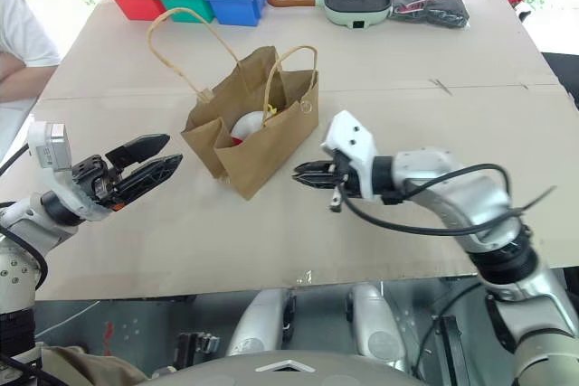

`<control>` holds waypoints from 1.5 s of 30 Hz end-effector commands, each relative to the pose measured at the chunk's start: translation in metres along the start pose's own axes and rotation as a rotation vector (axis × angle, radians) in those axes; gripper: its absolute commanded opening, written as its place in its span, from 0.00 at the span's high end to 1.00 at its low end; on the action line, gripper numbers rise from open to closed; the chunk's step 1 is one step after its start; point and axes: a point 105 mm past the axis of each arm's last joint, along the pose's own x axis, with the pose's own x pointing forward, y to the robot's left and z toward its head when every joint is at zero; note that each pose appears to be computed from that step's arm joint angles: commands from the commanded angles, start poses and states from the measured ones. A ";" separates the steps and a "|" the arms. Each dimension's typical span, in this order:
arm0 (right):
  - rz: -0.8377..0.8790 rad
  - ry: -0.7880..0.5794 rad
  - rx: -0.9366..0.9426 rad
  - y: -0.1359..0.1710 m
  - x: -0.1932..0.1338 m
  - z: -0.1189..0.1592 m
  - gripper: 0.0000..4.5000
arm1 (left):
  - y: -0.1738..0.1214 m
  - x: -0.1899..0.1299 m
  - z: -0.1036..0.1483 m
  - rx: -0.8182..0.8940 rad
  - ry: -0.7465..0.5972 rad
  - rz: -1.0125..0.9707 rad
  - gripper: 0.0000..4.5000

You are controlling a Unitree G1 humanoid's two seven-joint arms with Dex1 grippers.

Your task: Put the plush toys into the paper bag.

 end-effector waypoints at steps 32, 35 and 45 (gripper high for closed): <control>-0.126 -0.156 -0.110 -0.012 -0.047 -0.004 0.50 | -0.024 0.069 0.010 0.246 -0.194 0.047 1.00; -0.238 -0.100 -0.097 -0.016 -0.107 -0.012 0.19 | -0.029 0.071 0.018 0.268 -0.164 -0.157 1.00; -0.460 -0.002 -0.088 -0.014 -0.184 -0.021 0.01 | -0.007 0.101 0.007 0.301 -0.028 -0.520 1.00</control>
